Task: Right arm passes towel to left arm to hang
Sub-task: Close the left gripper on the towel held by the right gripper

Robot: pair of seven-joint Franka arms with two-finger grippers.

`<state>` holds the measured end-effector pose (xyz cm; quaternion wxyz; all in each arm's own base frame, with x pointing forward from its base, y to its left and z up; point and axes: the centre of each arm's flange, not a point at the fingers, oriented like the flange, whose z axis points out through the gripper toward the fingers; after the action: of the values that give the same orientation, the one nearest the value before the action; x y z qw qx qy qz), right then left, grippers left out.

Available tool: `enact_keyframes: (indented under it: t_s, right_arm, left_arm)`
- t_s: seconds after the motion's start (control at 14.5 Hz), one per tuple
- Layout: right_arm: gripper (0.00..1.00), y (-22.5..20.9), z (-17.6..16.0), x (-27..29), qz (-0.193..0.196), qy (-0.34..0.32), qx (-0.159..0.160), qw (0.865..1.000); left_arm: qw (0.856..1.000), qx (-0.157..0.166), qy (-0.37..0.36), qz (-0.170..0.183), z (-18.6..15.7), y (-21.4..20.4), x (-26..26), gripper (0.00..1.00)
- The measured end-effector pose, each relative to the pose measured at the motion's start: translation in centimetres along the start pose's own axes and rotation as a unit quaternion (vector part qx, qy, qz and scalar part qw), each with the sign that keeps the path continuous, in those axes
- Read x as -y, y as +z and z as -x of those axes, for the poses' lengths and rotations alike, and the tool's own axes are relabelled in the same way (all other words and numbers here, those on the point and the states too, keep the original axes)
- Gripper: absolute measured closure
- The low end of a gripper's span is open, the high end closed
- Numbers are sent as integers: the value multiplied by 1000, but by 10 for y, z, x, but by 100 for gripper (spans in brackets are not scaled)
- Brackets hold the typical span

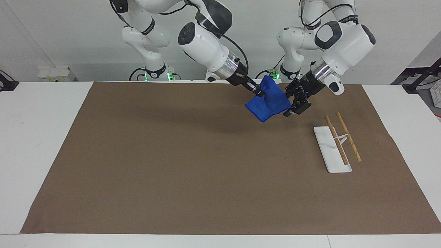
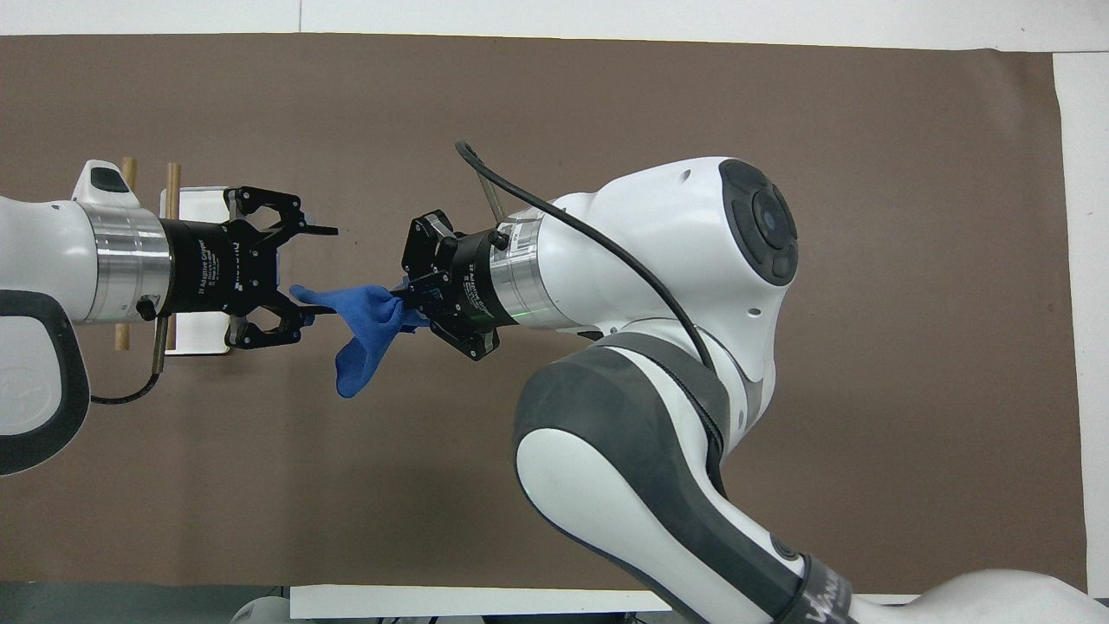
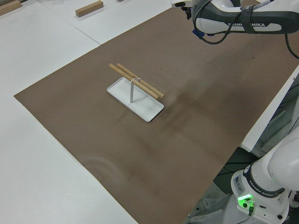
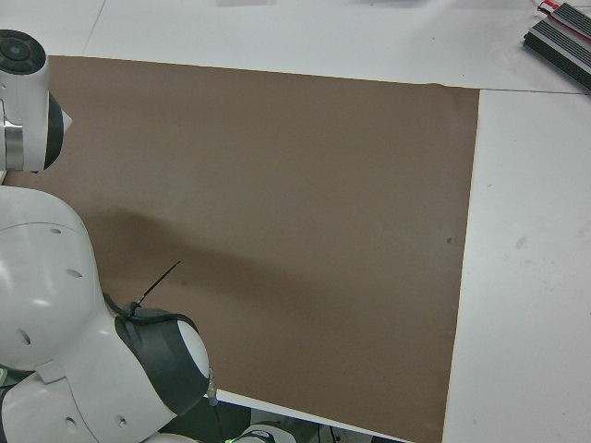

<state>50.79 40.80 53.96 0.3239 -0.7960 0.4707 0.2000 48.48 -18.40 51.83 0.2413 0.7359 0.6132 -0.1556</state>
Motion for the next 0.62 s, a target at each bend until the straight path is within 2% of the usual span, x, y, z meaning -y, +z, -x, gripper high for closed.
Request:
enact_keyframes:
  t_s: [0.21,0.34,0.41,0.48,0.62]
  right_arm:
    - [93,1,-2,0,1,2,1,1000]
    - [93,1,-2,1,1,2,1,1000]
    - [93,1,-2,1,1,2,1,1000]
    - [93,1,-2,1,0,2,1,1000]
    - [93,0,-2,1,0,2,2,1000]
  left_arm:
    - [1000,0,-1,-3,0,3,2,19]
    - [1000,0,-2,-5,-1,5,3,33]
    - [1000,0,-3,-7,-2,6,3,33]
    - [1000,0,-4,-8,-3,7,4,39]
    - [1000,0,-5,-11,-4,9,5,65]
